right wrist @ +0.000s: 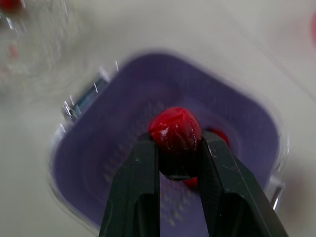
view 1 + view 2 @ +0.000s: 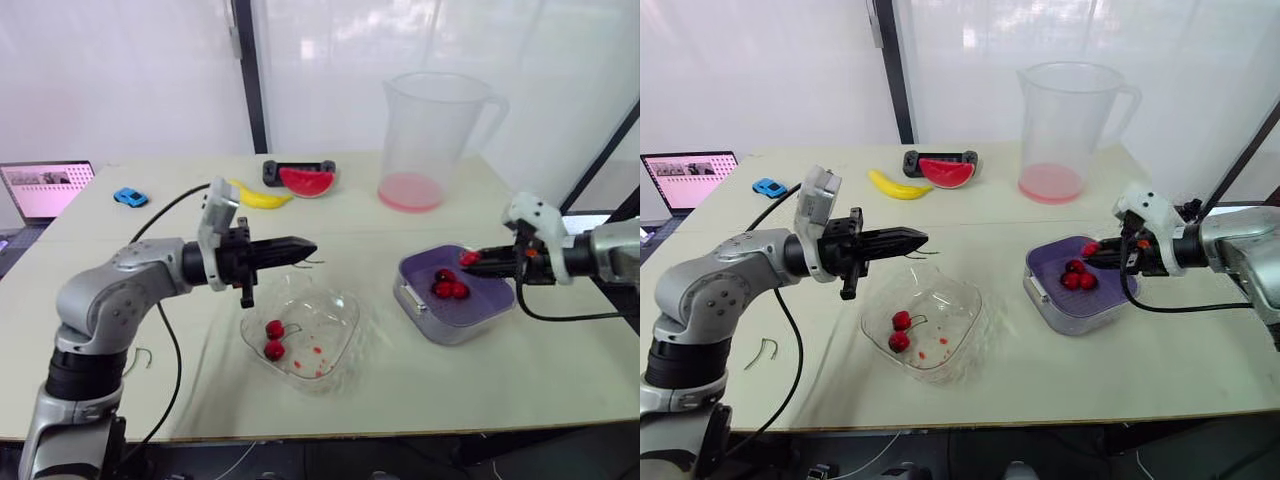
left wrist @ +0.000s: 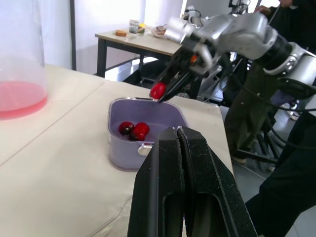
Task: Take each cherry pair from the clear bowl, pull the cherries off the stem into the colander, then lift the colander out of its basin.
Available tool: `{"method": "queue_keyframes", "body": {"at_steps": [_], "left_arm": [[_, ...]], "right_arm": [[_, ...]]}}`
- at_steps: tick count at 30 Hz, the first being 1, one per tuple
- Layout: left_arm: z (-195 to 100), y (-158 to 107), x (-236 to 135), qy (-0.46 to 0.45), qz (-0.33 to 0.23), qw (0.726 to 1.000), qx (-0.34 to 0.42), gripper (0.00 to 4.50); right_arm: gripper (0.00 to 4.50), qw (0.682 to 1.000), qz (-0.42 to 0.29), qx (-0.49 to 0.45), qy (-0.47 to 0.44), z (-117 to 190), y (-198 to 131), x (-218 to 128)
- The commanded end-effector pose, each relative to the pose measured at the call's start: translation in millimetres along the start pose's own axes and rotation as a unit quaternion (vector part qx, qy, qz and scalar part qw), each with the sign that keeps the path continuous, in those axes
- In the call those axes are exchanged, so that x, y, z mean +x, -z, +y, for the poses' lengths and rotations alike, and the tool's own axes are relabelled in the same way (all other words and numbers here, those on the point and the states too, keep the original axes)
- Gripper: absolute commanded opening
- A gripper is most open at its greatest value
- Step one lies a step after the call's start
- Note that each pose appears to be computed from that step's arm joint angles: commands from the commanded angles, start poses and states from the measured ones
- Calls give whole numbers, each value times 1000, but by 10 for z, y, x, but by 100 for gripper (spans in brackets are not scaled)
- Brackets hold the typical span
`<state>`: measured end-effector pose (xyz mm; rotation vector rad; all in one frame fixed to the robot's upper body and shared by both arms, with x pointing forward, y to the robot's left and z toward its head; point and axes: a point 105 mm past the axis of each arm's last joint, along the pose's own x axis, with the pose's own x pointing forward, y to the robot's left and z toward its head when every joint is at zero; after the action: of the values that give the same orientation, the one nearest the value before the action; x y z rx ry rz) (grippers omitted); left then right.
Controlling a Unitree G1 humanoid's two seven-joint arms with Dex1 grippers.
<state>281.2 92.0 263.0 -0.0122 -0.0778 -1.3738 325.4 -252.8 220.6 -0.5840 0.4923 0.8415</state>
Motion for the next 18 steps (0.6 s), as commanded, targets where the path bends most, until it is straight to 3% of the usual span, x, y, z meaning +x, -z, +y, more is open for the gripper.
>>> {"method": "queue_keyframes", "body": {"at_steps": [1, 8, 9, 11, 15, 18], "left_arm": [[-56, -101, -24, -2, -13, 1000, 22, 0], [-63, -88, -60, -13, -9, 1000, 21, 0], [-60, -86, -63, -15, -8, 1000, 21, 0], [-59, -82, -66, -16, -7, 1000, 21, 0], [-64, -77, -61, -16, -7, 1000, 20, 0], [-64, -76, -62, -16, -7, 1000, 20, 0]], "right_arm": [[78, 998, 22, -60, -13, -37, -62, 13], [78, 989, 79, -120, -37, -107, 58, 167], [159, 988, 82, -124, -43, -100, 70, 191], [232, 985, 93, -135, -55, -80, 106, 229], [429, 983, 98, -138, -65, -59, 149, 280], [446, 985, 88, -132, -61, -67, 125, 262]]}}
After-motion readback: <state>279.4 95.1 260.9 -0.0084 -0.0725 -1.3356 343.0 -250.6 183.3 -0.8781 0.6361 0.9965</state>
